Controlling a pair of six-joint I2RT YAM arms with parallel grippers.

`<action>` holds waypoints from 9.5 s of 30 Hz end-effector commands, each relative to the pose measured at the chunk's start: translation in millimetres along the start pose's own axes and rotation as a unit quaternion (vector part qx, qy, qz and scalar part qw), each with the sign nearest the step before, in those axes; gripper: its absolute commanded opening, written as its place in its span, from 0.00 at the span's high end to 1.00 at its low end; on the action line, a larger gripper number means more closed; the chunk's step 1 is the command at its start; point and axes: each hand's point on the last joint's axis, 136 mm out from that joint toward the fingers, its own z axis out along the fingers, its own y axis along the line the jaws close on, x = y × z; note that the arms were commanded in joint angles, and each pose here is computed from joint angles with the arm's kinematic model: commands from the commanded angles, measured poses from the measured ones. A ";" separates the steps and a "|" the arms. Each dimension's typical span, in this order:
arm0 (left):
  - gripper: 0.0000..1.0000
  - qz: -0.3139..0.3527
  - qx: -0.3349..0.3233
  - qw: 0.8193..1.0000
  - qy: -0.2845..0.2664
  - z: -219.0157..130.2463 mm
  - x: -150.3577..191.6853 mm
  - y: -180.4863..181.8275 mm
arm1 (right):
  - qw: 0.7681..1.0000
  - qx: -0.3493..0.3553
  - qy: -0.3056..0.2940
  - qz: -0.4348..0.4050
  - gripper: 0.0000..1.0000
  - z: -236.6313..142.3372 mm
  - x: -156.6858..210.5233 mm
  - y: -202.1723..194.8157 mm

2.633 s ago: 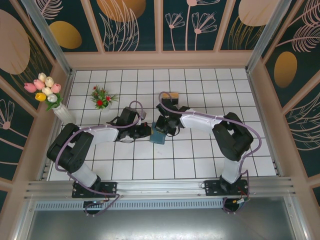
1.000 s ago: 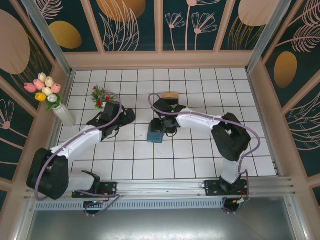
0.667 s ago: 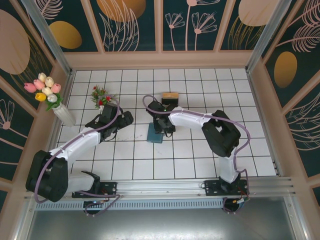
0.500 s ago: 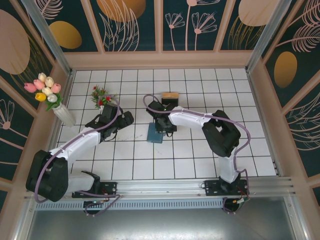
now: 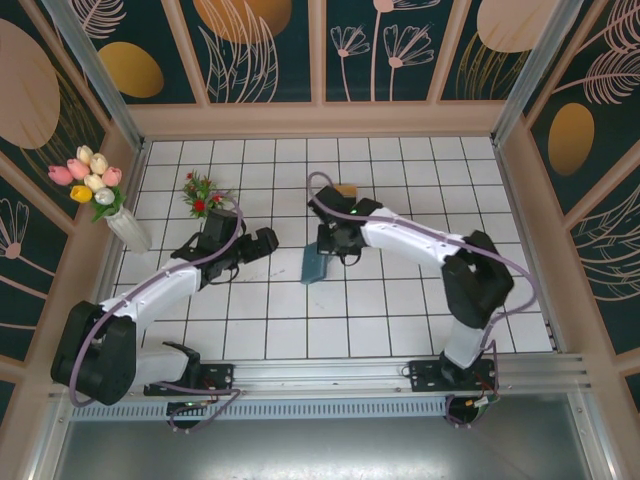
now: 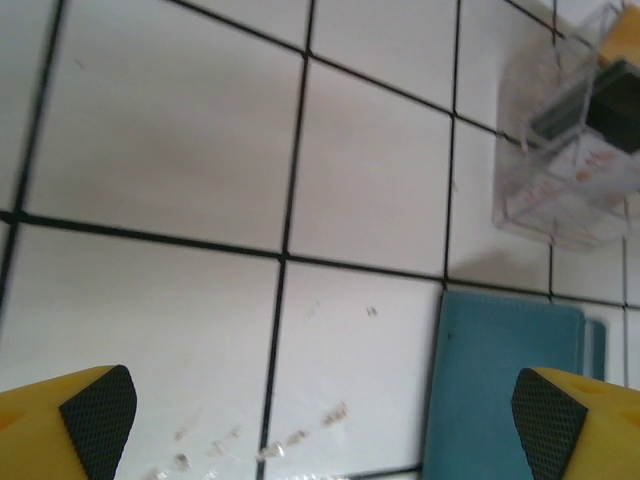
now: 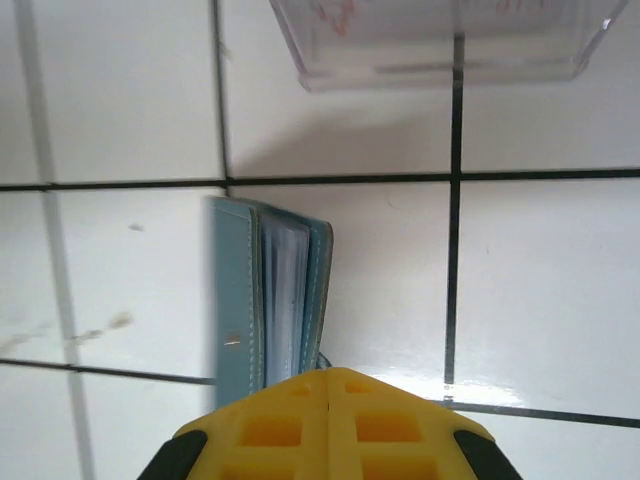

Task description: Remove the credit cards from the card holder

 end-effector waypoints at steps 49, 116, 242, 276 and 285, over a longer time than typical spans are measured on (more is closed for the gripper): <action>0.47 0.030 0.209 0.970 0.120 47.6 55.0 -127.3 | 0.996 0.044 0.014 0.074 0.97 21.2 9.0 -117.4; 0.64 0.117 -0.013 0.981 0.155 94.9 64.8 -113.1 | 0.996 -0.008 -0.029 0.087 0.97 -16.7 -11.7 -95.3; 1.00 0.054 0.034 0.984 0.166 101.4 87.0 -75.6 | 0.964 -0.226 0.076 0.117 0.52 22.4 9.6 -44.3; 0.85 0.048 0.082 0.983 0.159 81.8 74.6 -97.2 | 0.943 -0.287 0.117 0.120 0.57 56.4 20.5 -13.0; 0.69 0.036 0.019 0.996 0.082 44.7 36.0 -83.0 | 0.944 -0.279 0.122 0.124 0.58 63.9 18.3 -13.2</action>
